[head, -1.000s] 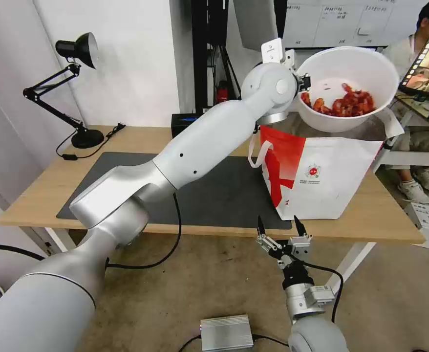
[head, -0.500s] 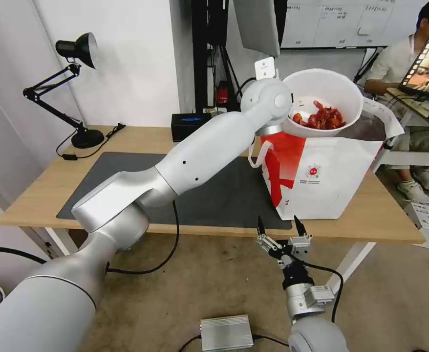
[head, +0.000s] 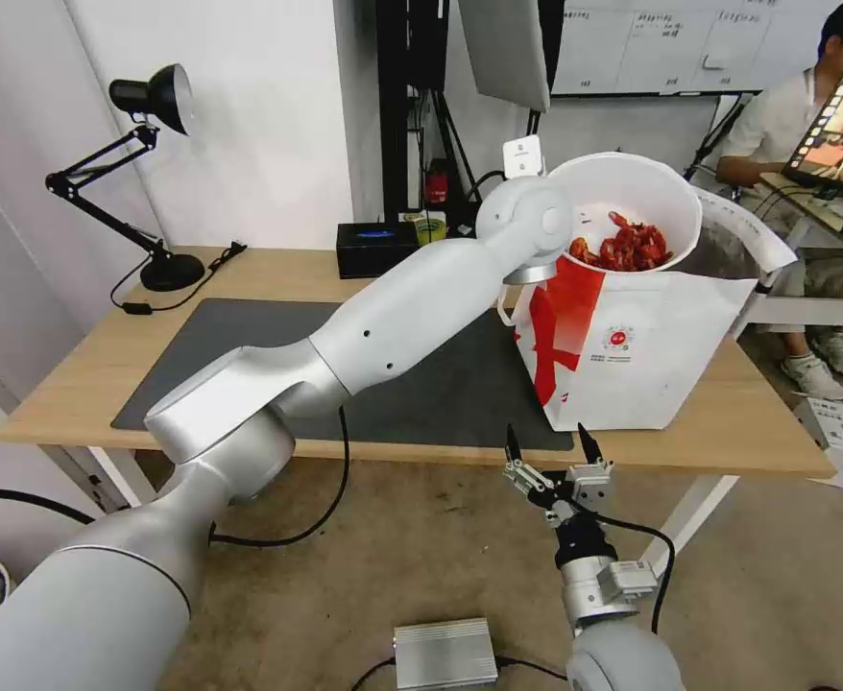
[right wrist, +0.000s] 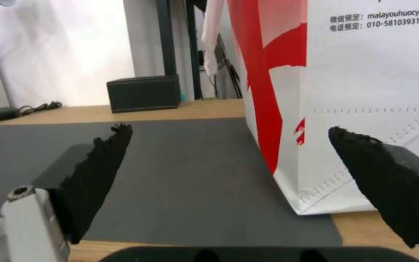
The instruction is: Pick up the trash from the table and place it into the takeout bag.
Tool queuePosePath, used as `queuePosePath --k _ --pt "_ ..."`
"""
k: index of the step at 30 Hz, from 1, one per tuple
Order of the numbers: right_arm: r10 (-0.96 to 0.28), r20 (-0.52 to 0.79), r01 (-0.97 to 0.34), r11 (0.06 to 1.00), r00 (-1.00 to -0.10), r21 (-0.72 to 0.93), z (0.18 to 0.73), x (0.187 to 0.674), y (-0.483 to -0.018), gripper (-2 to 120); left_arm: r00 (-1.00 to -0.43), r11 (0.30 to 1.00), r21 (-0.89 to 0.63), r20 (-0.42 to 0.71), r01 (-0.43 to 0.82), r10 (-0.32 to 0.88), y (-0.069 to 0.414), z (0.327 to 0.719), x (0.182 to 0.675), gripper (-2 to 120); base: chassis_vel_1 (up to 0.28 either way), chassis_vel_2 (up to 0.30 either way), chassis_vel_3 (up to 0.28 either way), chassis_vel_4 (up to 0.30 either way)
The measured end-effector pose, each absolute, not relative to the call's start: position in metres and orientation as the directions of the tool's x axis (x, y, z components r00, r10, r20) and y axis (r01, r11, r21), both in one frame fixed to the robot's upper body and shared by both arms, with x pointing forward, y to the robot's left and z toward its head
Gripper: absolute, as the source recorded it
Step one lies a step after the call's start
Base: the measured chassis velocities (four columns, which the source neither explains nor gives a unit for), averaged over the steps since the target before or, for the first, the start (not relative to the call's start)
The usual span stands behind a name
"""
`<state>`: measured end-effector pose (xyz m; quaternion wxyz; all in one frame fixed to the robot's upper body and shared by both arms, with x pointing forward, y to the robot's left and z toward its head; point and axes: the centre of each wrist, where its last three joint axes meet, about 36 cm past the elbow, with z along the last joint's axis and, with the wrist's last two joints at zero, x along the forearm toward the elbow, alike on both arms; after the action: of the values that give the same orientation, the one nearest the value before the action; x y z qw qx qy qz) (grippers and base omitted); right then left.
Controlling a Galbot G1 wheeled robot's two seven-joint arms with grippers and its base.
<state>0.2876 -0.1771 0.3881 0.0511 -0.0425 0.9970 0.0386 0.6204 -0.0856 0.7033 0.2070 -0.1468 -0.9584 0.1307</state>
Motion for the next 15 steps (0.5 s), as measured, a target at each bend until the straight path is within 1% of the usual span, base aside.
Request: queuePosePath --k 3,6,7,10,11,14,15 --pt "-0.081 -0.105 -0.089 0.993 -0.991 0.073 0.3881 0.2876 -0.1771 100 -0.871 0.921 -0.313 0.355 0.230 0.339 -0.0856 0.7045 0.6193 1 0.000 0.000 0.000 0.000" --pt "-0.081 -0.105 -0.089 0.993 -0.991 0.073 0.3881 0.2876 -0.1771 100 -0.871 0.919 -0.315 0.351 0.236 0.344 -0.0863 0.7061 0.6170 14 0.000 0.000 0.000 0.000" --pt "-0.081 -0.105 -0.089 0.993 -0.991 0.073 0.3881 0.2876 -0.1771 100 -0.871 0.919 -0.315 0.351 0.236 0.344 -0.0863 0.7061 0.6170 14 0.000 0.000 0.000 0.000" --pt "-0.081 -0.105 -0.089 0.993 -0.991 0.073 0.3881 0.2876 -0.1771 100 -0.870 0.918 -0.315 0.351 0.239 0.347 -0.0869 0.7062 0.6150 30 0.000 0.000 0.000 0.000" --pt "-0.081 -0.105 -0.089 0.993 -0.991 0.073 0.3881 0.2876 -0.1771 100 -0.870 0.918 -0.315 0.351 0.239 0.347 -0.0869 0.7062 0.6150 30 0.000 0.000 0.000 0.000" --pt "-0.081 -0.105 -0.089 0.993 -0.991 0.073 0.3881 0.2876 -0.1771 100 -0.868 0.916 -0.319 0.349 0.243 0.352 -0.0870 0.7068 0.6136 43 0.000 0.000 0.000 0.000" --pt "-0.081 -0.105 -0.089 0.993 -0.991 0.073 0.3881 0.2876 -0.1771 100 -0.868 0.916 -0.319 0.349 0.243 0.352 -0.0870 0.7068 0.6136 43 0.000 0.000 0.000 0.000"
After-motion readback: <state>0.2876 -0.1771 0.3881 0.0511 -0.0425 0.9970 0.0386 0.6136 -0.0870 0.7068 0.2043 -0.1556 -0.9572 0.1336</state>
